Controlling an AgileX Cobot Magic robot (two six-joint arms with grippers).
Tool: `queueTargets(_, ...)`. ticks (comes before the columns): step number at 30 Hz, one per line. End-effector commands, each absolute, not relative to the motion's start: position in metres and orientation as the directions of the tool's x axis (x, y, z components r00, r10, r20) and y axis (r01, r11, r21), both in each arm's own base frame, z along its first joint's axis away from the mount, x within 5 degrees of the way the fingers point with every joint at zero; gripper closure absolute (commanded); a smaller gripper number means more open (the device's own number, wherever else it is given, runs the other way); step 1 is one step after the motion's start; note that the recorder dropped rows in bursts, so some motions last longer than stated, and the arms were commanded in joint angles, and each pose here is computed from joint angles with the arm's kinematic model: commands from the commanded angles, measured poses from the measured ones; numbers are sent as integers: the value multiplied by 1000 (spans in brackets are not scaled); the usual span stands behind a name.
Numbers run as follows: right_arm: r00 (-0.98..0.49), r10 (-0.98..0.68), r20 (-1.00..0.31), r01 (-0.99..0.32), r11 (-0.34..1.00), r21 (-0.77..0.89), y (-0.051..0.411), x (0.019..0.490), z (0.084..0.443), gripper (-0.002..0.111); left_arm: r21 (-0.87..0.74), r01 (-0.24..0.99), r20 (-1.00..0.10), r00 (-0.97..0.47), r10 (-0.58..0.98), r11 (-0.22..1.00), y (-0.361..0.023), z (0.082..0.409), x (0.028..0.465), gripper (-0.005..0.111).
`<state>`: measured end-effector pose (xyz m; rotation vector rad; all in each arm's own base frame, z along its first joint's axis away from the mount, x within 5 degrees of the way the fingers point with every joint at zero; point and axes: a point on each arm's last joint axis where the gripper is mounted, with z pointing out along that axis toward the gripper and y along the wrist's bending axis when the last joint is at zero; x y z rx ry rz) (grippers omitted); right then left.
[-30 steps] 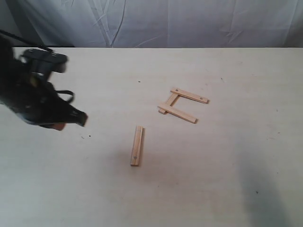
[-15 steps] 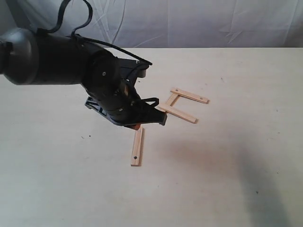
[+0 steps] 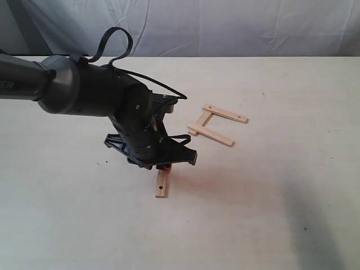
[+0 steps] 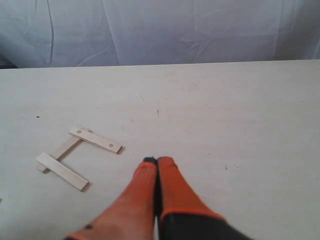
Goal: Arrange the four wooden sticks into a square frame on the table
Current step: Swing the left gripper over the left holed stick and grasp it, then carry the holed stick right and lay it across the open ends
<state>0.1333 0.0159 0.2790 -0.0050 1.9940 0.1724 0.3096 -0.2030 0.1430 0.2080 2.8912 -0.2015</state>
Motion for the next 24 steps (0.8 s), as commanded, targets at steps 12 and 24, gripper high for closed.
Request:
queueTargets(12, -400, 74, -914, -76, 991, 114, 15, 133, 278, 109, -98, 158, -211, -968, 134, 983, -206, 121, 312, 106)
queueTargets(24, -425, 98, -900, -69, 988, 139, 15, 133, 276, 109, -111, 309, -453, -862, 229, 945, -231, 215, 349, 107)
